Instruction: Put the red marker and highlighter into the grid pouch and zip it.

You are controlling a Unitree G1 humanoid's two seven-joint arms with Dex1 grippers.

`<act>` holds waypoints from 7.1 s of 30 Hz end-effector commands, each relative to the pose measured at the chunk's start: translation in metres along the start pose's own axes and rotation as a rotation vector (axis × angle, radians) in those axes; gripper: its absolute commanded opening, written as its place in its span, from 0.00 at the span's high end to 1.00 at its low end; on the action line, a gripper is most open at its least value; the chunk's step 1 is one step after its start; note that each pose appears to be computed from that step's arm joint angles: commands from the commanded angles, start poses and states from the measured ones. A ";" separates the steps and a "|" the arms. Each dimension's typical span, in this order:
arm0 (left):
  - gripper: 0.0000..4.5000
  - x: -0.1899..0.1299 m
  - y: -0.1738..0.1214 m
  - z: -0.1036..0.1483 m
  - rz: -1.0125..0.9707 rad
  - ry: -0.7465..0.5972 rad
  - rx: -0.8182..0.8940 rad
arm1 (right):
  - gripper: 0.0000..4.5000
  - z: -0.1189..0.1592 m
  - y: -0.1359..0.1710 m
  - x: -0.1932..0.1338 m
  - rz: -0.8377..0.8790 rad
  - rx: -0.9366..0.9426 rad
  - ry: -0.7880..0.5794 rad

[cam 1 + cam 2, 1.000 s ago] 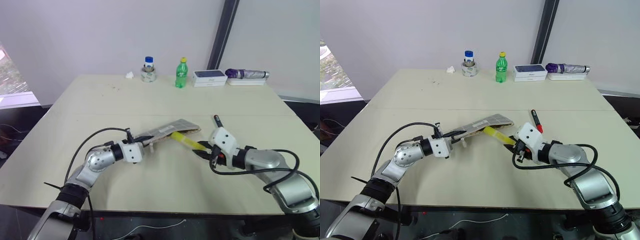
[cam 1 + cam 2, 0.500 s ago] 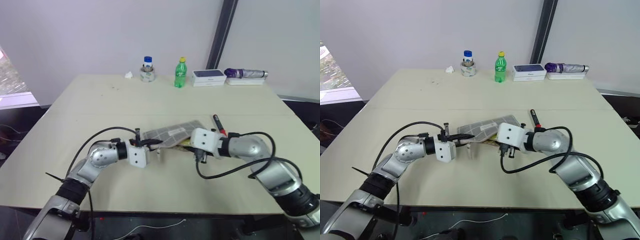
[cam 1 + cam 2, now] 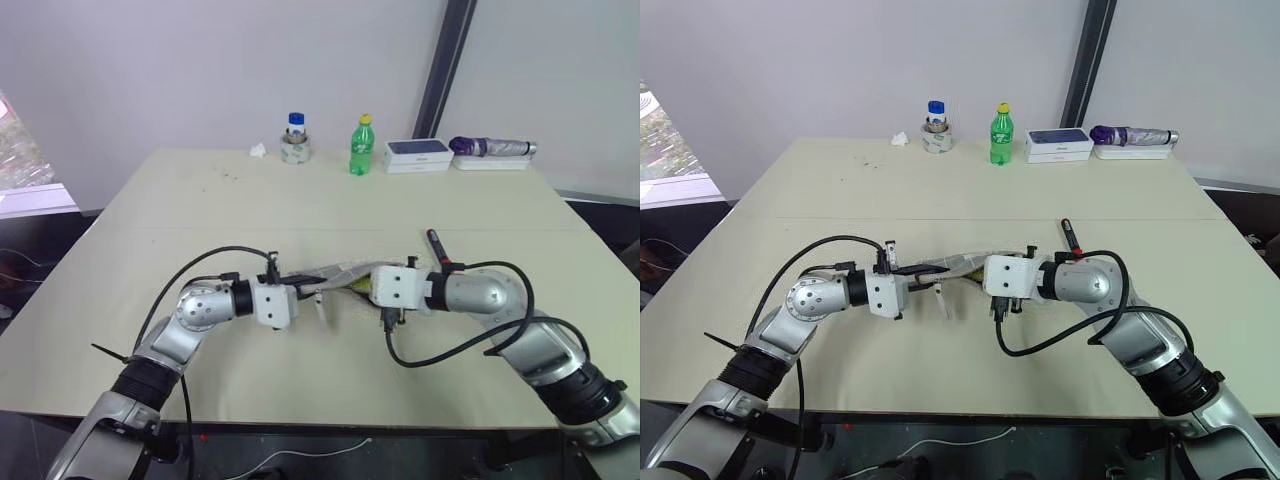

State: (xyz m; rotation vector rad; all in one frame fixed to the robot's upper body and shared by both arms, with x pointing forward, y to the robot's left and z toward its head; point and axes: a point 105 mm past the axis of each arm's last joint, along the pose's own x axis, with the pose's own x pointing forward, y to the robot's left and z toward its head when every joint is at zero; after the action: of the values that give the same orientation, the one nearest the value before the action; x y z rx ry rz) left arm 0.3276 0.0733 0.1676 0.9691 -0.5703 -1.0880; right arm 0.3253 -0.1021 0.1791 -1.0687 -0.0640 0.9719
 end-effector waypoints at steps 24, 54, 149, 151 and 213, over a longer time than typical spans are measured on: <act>1.00 -0.020 0.016 -0.027 0.168 0.124 -0.002 | 0.08 -0.130 -0.044 -0.066 -0.725 1.006 0.111; 1.00 -0.023 0.011 -0.022 0.157 0.130 -0.006 | 0.92 -0.106 -0.065 -0.059 -0.653 0.983 -0.172; 1.00 0.020 0.012 -0.008 0.159 0.046 -0.048 | 0.04 0.025 0.058 -0.059 0.051 0.710 -0.277; 1.00 0.023 0.010 -0.004 0.162 0.042 -0.030 | 0.04 0.008 0.067 -0.045 -0.024 0.811 -0.239; 1.00 -0.032 0.026 -0.048 0.208 0.181 0.003 | 0.99 -0.103 0.023 -0.081 -0.283 0.769 -0.013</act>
State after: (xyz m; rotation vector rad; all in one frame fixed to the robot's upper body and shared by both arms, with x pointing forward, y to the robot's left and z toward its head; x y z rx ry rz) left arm 0.3495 0.0944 0.1538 1.0212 -0.5609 -0.9242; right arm 0.3054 -0.2081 0.1294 -0.3162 0.1610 0.7507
